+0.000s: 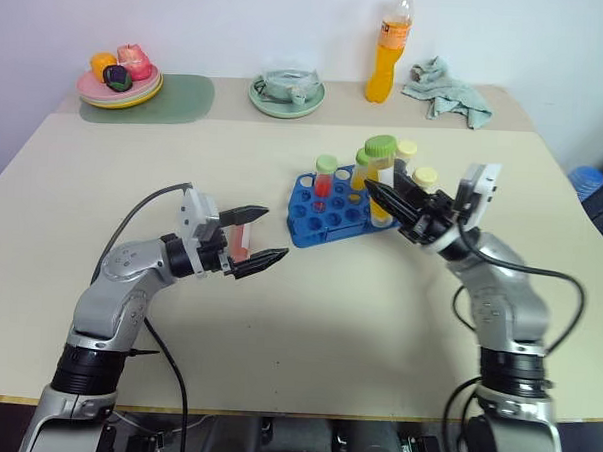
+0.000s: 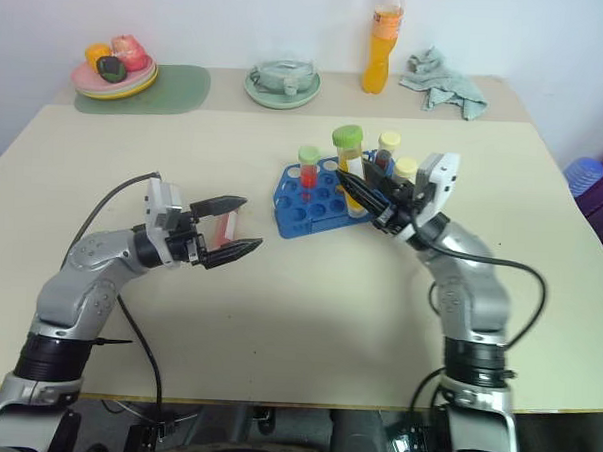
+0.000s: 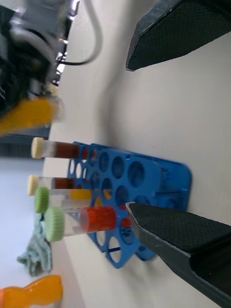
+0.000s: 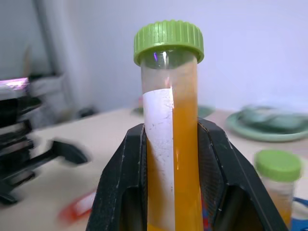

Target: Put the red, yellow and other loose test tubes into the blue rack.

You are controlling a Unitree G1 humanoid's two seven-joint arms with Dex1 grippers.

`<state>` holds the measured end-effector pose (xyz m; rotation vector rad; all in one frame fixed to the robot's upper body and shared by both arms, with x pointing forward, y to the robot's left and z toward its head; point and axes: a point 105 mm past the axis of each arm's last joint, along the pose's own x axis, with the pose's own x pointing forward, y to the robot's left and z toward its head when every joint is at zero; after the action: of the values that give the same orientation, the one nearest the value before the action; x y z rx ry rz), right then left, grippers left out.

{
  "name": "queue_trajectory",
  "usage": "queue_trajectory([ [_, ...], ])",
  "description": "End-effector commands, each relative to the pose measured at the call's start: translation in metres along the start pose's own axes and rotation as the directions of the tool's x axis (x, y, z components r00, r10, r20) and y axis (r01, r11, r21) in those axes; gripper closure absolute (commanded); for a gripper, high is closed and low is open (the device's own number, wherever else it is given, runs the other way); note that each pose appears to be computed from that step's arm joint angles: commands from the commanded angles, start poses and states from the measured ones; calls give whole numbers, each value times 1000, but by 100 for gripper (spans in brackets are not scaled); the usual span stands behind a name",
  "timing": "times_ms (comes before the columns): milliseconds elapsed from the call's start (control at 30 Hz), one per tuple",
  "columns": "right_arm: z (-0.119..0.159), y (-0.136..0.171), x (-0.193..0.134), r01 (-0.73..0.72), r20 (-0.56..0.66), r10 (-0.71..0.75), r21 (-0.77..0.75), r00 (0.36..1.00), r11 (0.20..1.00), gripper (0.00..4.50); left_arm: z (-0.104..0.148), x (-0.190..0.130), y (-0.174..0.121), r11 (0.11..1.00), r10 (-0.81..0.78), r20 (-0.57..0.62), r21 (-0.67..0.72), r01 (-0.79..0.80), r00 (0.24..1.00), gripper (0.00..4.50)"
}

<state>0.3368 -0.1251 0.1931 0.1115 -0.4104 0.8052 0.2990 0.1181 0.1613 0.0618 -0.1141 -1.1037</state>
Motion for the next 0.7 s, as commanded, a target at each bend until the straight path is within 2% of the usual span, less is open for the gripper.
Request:
queue_trajectory([
  [33,0,-9,3,96,97,-86,-112,992,989,372,15,2,4,999,30,60,16,-31,998,0],
  [300,-36,-21,6,181,108,-164,-168,980,969,372,17,-1,1,998,63,82,8,-64,995,0],
  [700,-51,-35,15,212,101,-197,-162,975,964,372,14,-8,1,996,83,79,7,-84,993,0],
])
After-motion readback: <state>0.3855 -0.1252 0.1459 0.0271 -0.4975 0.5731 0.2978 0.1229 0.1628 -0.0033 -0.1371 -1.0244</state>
